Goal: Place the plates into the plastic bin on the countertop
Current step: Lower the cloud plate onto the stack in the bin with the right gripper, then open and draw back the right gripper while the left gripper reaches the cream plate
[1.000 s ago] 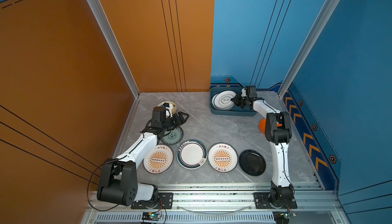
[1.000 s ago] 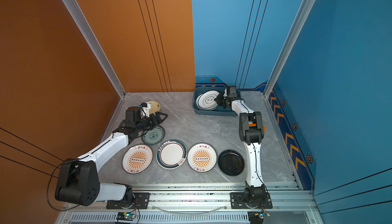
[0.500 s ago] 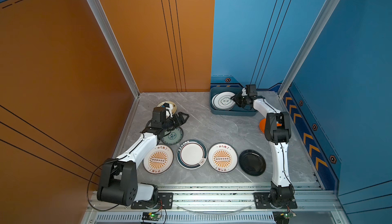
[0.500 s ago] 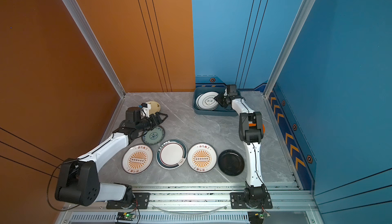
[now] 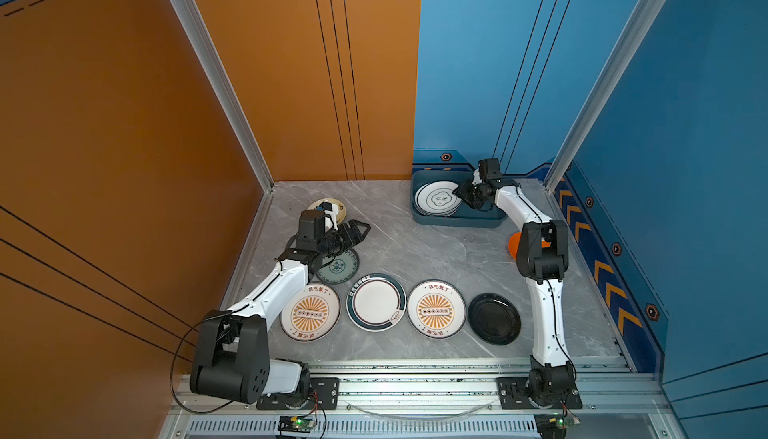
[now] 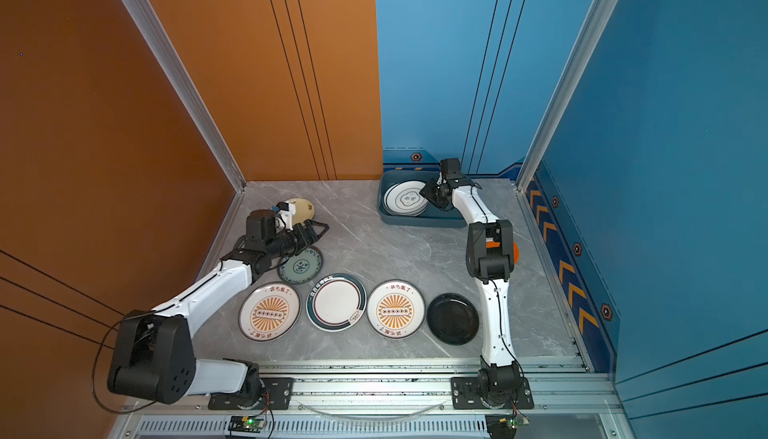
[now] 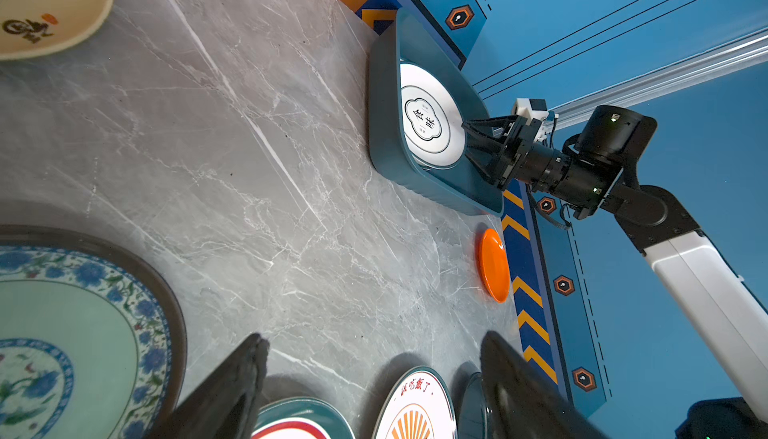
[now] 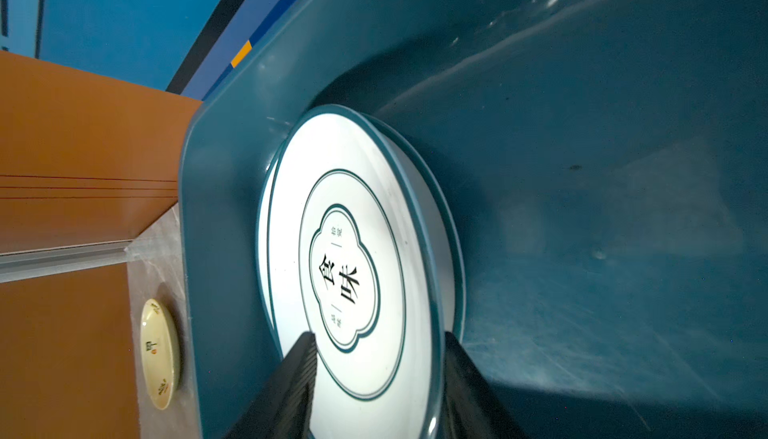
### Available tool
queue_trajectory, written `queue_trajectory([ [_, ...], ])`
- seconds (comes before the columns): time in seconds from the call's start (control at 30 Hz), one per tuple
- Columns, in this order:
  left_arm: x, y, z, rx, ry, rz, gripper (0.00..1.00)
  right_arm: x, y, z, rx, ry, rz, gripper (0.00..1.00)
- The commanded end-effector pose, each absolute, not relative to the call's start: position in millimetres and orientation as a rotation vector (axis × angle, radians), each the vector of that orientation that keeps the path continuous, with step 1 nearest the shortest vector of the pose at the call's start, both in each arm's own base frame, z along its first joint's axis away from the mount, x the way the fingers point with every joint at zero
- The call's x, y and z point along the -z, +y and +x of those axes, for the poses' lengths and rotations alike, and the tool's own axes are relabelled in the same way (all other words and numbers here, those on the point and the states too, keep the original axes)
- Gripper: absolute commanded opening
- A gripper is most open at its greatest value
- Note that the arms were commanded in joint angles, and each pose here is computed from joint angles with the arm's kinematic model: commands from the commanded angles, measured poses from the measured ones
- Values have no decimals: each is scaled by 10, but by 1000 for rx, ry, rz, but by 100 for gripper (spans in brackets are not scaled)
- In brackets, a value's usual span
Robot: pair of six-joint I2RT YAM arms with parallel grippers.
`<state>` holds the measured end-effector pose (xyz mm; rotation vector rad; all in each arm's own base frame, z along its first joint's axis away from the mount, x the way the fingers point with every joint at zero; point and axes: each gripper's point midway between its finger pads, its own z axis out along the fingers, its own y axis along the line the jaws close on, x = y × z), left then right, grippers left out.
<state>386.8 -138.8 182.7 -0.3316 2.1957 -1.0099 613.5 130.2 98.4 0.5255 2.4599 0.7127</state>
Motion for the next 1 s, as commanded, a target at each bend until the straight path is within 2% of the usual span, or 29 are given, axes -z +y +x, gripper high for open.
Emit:
queue_trajectory([
  [0.0,-1760,-1359,3850,995,2207,-339,82,-877,1289,6028,-586,2542,472,50],
  [0.6,-1641,-946,3867,882,2190,-493,82,-710,1247,6074,-609,2558,497,51],
  [0.8,-1528,-455,3875,708,2168,-647,83,-1162,1172,6056,-594,2419,464,51],
  [0.97,-1447,-87,3971,636,2145,-746,83,-1619,1138,5826,-593,2314,428,51],
])
